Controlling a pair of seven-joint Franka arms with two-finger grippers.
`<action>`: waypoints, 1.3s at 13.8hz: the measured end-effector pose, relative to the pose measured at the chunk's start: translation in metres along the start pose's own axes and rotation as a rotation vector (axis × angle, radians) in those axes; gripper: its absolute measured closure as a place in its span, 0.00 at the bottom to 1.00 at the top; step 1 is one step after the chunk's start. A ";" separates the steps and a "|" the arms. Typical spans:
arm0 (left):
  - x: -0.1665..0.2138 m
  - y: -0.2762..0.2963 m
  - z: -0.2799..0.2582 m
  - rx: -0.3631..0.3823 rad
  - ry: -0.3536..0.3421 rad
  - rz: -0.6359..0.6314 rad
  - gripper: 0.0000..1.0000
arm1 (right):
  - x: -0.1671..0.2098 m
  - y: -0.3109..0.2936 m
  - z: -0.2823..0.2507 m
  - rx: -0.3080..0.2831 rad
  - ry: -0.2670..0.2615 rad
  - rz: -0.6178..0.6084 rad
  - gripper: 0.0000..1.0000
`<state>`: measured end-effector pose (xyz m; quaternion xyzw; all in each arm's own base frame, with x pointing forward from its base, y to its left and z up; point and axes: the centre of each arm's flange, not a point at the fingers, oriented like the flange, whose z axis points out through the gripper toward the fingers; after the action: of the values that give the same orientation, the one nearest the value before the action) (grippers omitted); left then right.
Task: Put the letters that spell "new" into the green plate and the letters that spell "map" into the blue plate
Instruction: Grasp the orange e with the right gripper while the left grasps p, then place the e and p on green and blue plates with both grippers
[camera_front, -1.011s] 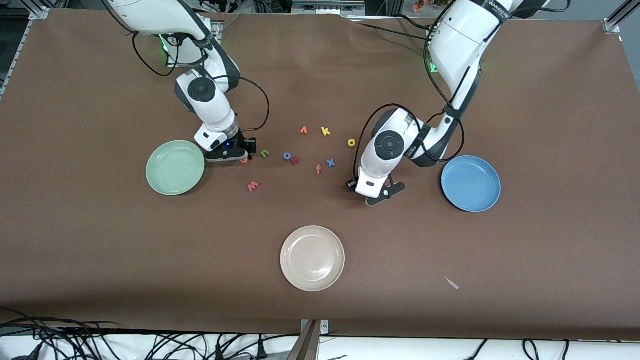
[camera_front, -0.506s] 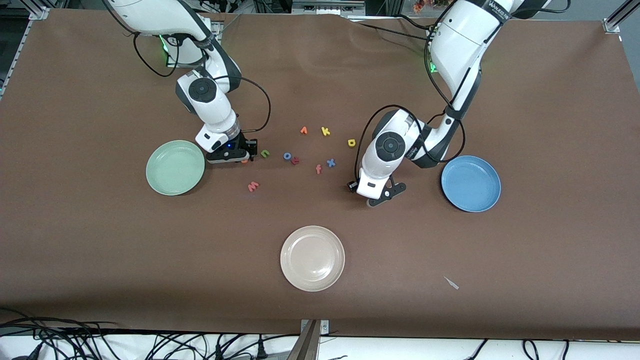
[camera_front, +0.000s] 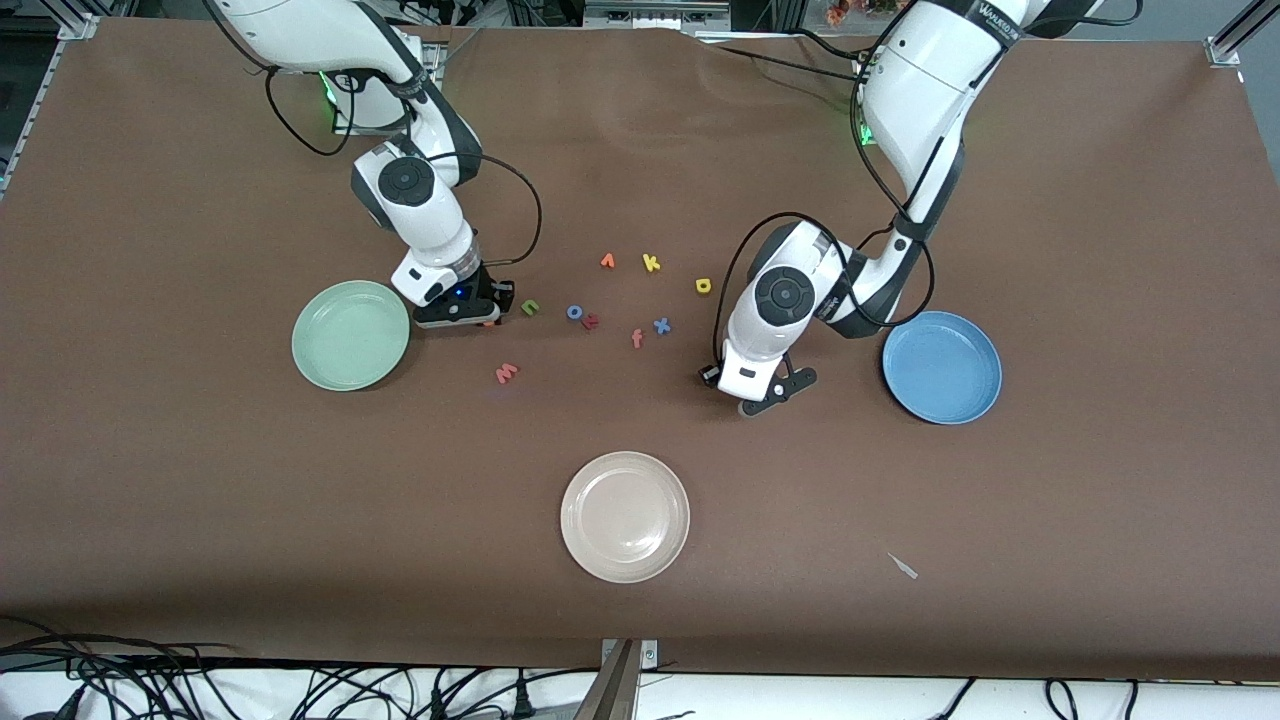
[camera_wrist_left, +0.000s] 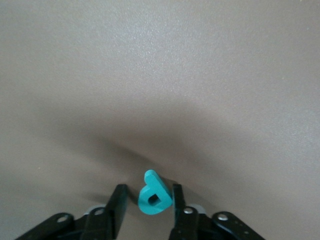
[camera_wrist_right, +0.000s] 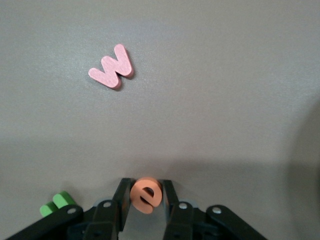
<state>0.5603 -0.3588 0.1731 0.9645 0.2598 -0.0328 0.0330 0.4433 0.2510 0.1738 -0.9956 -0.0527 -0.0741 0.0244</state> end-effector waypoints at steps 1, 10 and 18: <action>0.000 0.000 0.000 -0.001 0.001 0.000 0.62 | 0.001 -0.001 -0.002 0.002 0.004 -0.002 0.71; 0.009 0.003 -0.009 0.001 0.005 -0.008 0.70 | 0.044 0.045 -0.042 -0.119 -0.017 -0.100 0.71; 0.069 -0.027 -0.064 0.157 -0.116 0.198 0.70 | 0.066 0.191 -0.086 -0.235 -0.106 -0.230 0.71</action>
<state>0.6091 -0.2964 0.2304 0.9816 0.1576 -0.1053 -0.0244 0.5166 0.0627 0.2609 -0.9815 -0.1584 -0.0295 -0.1035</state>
